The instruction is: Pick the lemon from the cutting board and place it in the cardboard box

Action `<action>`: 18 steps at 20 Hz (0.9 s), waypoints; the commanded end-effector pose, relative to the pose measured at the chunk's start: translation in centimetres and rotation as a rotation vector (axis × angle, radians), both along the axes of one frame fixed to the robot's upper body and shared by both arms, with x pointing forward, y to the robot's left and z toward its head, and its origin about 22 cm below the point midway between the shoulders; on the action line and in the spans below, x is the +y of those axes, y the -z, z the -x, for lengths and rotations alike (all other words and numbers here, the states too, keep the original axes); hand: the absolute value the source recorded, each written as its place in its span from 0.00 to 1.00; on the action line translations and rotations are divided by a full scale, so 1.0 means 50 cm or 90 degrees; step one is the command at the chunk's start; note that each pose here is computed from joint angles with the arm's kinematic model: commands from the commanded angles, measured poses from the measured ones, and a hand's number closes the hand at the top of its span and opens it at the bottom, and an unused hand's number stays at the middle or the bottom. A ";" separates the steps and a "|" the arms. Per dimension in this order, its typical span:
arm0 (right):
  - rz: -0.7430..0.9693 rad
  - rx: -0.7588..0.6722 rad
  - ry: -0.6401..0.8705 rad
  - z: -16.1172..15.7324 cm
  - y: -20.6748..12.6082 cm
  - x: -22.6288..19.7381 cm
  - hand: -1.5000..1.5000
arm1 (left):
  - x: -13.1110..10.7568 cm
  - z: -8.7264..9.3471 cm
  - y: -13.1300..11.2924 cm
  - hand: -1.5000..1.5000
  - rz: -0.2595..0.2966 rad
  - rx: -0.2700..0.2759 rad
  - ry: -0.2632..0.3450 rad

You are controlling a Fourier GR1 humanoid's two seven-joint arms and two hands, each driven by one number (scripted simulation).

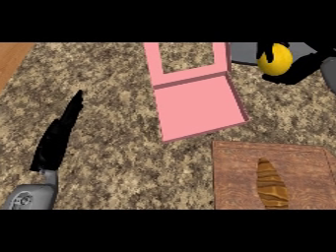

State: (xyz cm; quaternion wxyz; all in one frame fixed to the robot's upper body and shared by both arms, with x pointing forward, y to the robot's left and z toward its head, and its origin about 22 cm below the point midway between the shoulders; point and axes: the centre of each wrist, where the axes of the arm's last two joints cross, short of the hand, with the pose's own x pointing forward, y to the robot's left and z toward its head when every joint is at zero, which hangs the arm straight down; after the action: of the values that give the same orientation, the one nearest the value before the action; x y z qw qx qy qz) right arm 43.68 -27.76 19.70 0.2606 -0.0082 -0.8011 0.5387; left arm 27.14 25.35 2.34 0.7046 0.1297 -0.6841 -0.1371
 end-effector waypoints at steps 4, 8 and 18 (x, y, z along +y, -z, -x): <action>-0.031 0.086 -0.180 -0.036 -0.045 0.060 1.00 | 0.020 0.008 0.020 0.50 -0.001 0.007 -0.023; 0.006 0.098 -0.203 -0.050 -0.061 0.161 1.00 | 0.030 0.002 0.012 0.50 -0.001 0.018 -0.035; 0.107 0.121 -0.237 -0.044 0.014 0.351 1.00 | 0.015 0.026 0.019 0.50 0.001 0.024 -0.059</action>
State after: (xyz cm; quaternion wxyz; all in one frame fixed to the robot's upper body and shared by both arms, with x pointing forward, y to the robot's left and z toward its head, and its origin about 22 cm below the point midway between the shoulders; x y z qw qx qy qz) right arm 46.03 -13.68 19.68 0.2387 0.0947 -0.7506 0.6089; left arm 25.89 26.83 1.42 0.7186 0.1527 -0.6691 -0.1123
